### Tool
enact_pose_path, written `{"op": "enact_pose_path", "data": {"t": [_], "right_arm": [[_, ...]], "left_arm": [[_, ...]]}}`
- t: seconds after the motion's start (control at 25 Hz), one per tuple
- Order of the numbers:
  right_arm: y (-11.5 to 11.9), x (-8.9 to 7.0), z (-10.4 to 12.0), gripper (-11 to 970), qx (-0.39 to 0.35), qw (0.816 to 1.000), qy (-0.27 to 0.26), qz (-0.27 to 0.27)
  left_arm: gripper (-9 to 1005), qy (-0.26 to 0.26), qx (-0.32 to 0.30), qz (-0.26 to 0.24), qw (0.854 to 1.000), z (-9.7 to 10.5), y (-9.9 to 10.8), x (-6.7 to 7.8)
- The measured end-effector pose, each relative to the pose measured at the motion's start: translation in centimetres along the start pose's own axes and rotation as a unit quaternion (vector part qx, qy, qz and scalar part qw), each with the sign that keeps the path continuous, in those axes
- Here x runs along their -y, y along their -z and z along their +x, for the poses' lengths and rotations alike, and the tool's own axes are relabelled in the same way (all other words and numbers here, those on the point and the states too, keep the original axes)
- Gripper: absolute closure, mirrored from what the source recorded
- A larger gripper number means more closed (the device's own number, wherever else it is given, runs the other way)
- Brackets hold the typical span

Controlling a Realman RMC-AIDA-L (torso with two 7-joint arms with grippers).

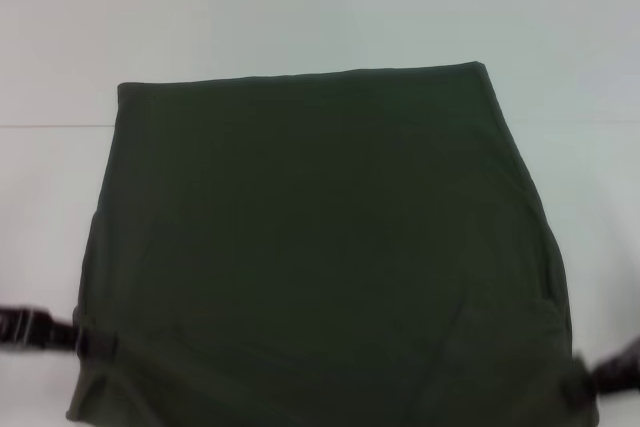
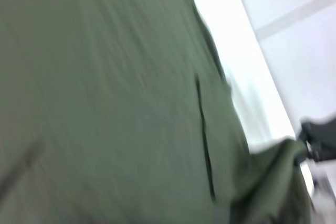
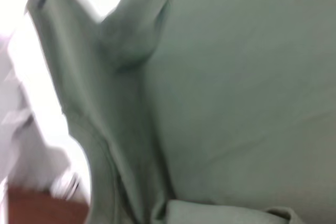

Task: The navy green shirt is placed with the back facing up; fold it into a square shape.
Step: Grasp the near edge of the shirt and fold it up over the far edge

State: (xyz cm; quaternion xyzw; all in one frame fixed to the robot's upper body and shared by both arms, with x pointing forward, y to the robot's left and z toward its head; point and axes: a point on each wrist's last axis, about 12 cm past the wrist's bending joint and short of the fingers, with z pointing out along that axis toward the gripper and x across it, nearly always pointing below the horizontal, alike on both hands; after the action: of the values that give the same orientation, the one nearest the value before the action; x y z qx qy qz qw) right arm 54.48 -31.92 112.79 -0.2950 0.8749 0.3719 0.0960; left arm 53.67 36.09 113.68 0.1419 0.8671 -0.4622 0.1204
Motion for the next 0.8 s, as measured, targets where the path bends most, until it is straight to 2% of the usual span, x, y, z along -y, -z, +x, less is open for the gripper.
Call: {"op": "enact_pose_path", "data": {"t": [0.08, 0.12, 0.16, 0.28, 0.56, 0.8], "right_arm": [[0.8, 1.0, -0.3, 899, 0.049, 0.998, -0.025, 0.032], [1.2, 1.4, -0.5, 899, 0.07, 0.996, -0.036, 0.046], [1.5, 1.8, -0.6, 899, 0.094, 0.993, -0.044, 0.059], [2.0, 2.7, -1.1, 898, 0.152, 0.983, -0.057, 0.081], [0.7, 3.8, -2.5, 898, 0.252, 0.958, -0.067, 0.116], [0.2, 4.5, -3.3, 899, 0.303, 0.939, -0.072, 0.145]], "left_arm": [[970, 0.009, 0.041, -0.014, 0.999, -0.4, 0.4, -0.6], [970, 0.009, 0.041, -0.014, 0.999, -0.4, 0.4, -0.6], [970, 0.017, 0.089, -0.021, 0.996, -0.7, 0.4, -1.0], [969, 0.022, 0.127, -0.024, 0.991, -1.0, -0.1, -1.4], [970, 0.034, 0.214, -0.036, 0.976, -1.5, -1.9, -2.4], [970, 0.036, 0.28, -0.033, 0.959, -1.4, -2.0, -2.9]]}}
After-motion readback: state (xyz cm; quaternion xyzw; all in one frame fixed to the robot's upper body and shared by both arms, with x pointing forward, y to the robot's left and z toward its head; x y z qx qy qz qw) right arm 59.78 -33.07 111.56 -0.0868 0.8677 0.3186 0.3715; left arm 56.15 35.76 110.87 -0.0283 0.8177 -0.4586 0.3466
